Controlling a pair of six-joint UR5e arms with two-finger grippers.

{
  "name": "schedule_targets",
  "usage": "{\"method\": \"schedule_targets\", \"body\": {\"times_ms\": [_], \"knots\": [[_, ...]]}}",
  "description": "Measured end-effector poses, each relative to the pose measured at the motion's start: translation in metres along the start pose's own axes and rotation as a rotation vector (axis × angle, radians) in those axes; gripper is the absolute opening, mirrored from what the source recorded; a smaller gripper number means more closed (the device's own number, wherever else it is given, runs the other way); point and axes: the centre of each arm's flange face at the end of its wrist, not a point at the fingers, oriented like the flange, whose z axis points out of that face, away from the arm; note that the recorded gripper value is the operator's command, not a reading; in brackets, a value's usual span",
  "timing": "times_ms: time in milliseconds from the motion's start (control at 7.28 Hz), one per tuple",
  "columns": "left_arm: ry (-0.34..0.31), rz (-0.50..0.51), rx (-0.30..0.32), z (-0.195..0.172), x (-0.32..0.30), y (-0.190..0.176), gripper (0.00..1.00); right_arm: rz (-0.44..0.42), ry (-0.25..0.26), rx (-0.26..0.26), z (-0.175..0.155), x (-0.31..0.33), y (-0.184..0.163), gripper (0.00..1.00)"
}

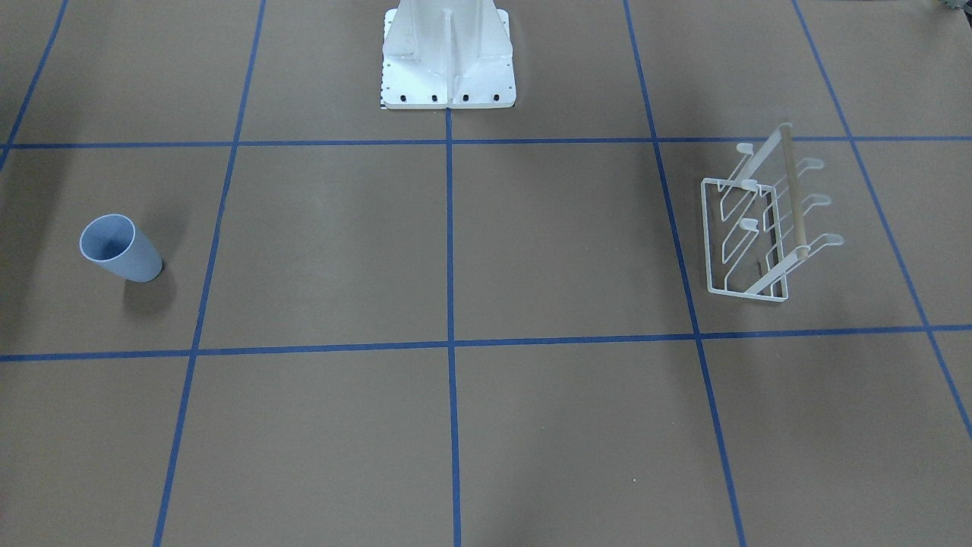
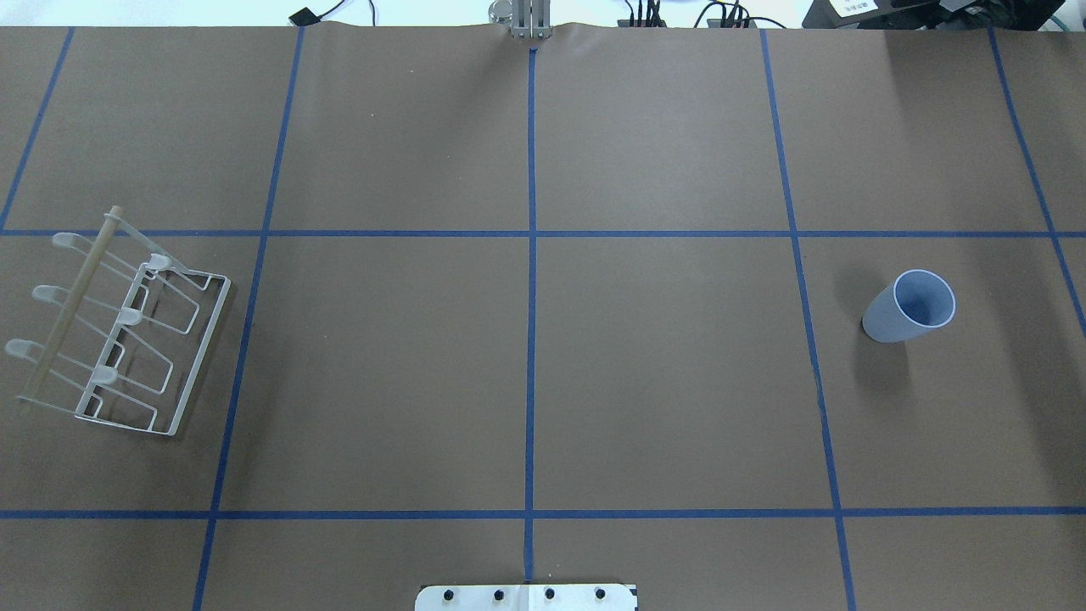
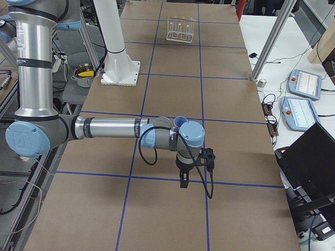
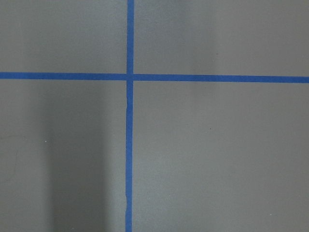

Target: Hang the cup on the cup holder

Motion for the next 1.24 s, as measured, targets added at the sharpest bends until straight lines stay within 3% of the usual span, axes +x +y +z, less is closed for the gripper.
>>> {"method": "schedule_targets", "body": {"times_ms": [1236], "knots": [[-0.008,0.028,0.028,-0.014,0.012,-0.009,0.99,-0.047,0.022,0.039,-0.013,-0.019,-0.008,1.00]]}}
